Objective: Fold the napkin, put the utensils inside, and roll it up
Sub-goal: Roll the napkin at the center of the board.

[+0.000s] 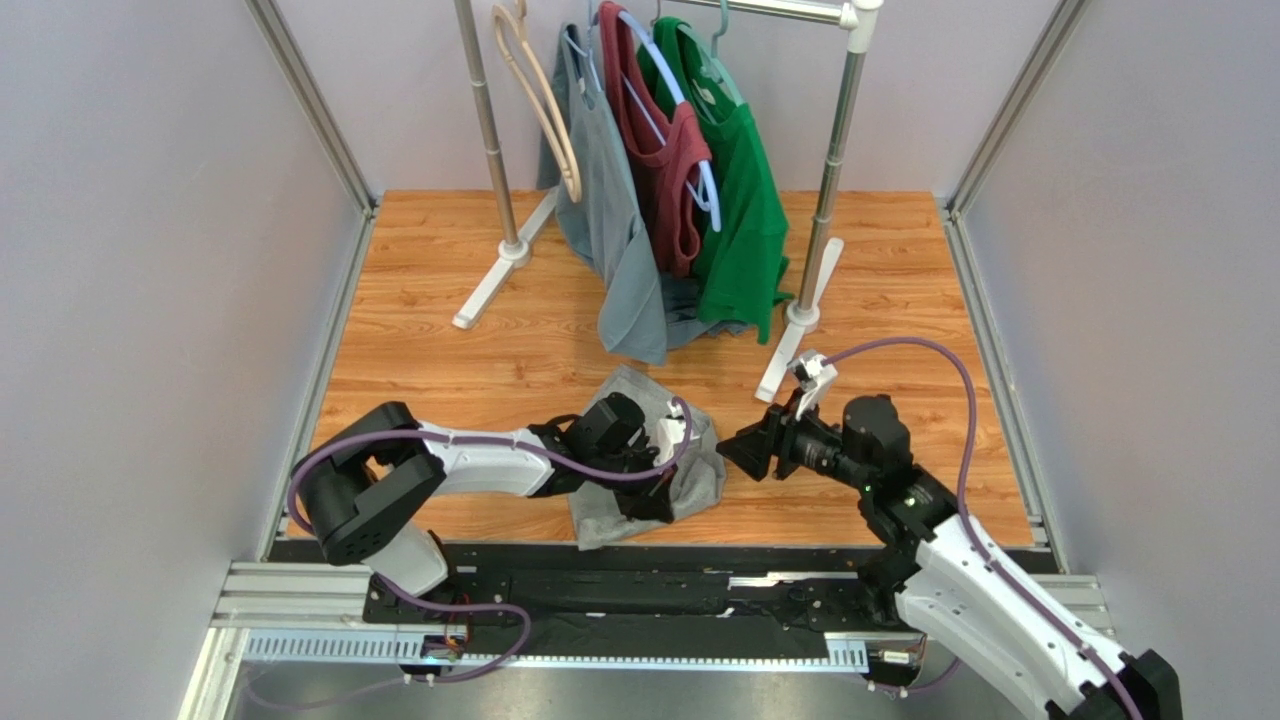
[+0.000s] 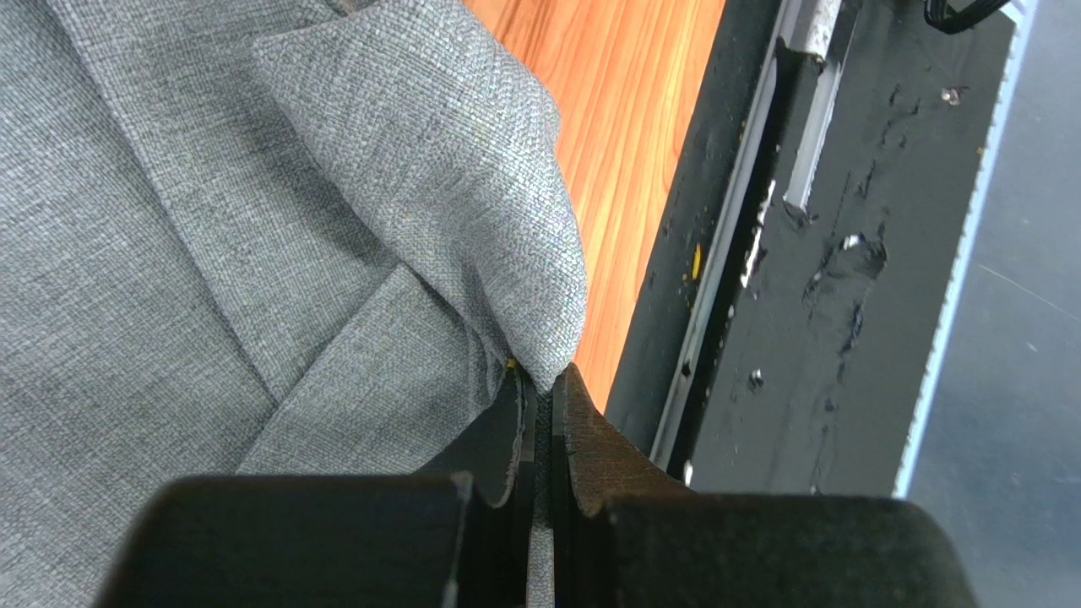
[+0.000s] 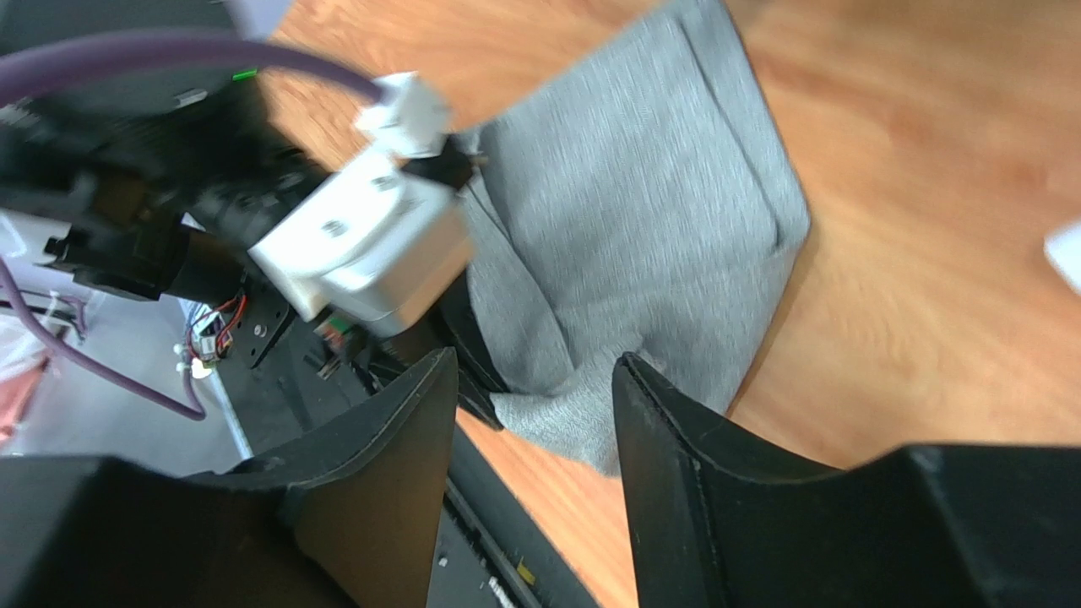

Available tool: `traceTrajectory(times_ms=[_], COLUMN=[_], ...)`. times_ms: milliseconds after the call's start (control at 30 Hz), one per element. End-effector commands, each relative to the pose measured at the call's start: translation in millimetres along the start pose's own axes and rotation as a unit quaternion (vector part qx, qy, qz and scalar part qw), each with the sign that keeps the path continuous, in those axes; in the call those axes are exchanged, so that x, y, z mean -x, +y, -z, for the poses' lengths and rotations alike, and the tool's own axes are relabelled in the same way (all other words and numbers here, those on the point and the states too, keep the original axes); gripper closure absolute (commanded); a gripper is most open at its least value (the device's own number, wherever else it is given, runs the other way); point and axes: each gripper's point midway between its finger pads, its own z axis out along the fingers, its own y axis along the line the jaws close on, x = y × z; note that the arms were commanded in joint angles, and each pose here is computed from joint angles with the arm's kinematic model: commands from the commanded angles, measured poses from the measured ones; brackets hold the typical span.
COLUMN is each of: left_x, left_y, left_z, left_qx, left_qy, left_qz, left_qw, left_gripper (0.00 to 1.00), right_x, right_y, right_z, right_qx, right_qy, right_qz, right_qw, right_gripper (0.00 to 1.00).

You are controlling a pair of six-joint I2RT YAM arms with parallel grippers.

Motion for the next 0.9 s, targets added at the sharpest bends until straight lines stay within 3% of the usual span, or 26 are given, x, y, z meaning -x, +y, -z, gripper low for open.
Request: traceTrajectory(times_ms=[0,200,500,633,867], left_x=[-23,-21,-14,-16,-16], left_y=[-8,-6,-5,-5,-3], left_z=[13,17,26,27,27], left_qx=[-0.043,-0.067,-0.084,-0.082,-0.075], left_qy=[0.042,0.052,0.038,0.045,0.043], left_qz=[0.056,0.087,0.099,0.099,0.094], left_qw=[0.997,0.993,0.991,0.991,0.992], left_gripper=[1.0,1.0,1.0,1.0,1.0], right_x=[26,-10,-66,-73,-91], right_y=[12,36,69,74,67], right_z=[1,-12,-45,-56,-71], right_qx=[0.016,0.053,0.081,0.084,0.088], right_qy=[-0.085,-0.001,0.096,0.113,0.151], right_qz=[0.104,0.18,0.333,0.391,0.426], right_qw=[0.991,0.982,0.935,0.91,0.888], right_gripper=[0.47,0.47,0.47,0.46,0.45])
